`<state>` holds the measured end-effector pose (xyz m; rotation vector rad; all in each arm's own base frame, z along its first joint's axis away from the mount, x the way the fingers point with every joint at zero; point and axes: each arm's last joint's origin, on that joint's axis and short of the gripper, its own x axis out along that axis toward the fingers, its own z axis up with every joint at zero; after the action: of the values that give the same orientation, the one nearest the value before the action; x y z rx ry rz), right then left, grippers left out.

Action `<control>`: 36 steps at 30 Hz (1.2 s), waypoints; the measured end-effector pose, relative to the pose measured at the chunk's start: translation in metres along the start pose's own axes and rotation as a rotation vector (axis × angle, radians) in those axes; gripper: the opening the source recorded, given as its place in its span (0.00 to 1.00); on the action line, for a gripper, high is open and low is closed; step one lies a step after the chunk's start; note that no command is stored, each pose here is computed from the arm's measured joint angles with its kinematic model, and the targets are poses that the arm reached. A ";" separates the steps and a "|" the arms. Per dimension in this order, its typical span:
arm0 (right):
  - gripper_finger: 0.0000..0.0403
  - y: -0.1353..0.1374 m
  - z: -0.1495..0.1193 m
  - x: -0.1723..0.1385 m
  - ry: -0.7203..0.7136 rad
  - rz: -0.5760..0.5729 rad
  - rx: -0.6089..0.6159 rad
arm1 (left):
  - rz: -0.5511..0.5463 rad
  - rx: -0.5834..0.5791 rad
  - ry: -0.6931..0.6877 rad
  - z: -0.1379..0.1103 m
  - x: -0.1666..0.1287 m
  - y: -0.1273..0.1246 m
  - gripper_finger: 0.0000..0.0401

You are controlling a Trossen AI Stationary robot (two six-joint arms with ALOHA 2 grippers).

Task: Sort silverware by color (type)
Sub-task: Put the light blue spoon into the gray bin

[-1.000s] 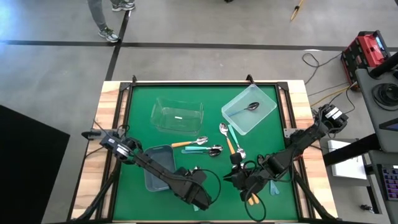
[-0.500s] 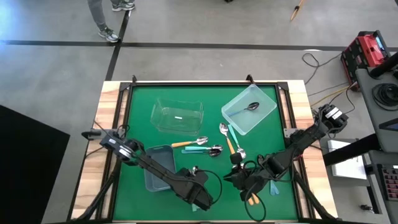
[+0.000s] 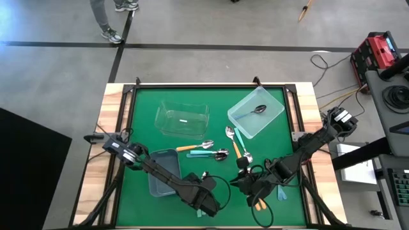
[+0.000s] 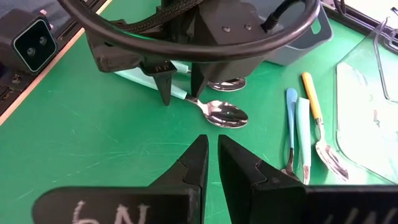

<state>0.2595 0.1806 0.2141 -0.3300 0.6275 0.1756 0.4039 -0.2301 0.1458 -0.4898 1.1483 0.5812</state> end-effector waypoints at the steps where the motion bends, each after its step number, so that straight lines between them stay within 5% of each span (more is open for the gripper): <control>1: 0.07 0.000 0.000 0.000 0.000 0.000 0.000 | 0.000 0.000 0.000 0.000 0.000 0.000 0.43; 16: 0.07 0.000 0.000 0.000 0.000 0.000 0.000 | 0.006 0.009 -0.008 0.000 0.001 0.001 0.41; 36: 0.07 0.000 0.000 0.000 0.000 0.000 0.000 | -0.004 0.021 -0.039 0.001 0.001 -0.001 0.13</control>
<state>0.2595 0.1806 0.2141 -0.3294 0.6278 0.1758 0.4057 -0.2300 0.1455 -0.4610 1.1150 0.5727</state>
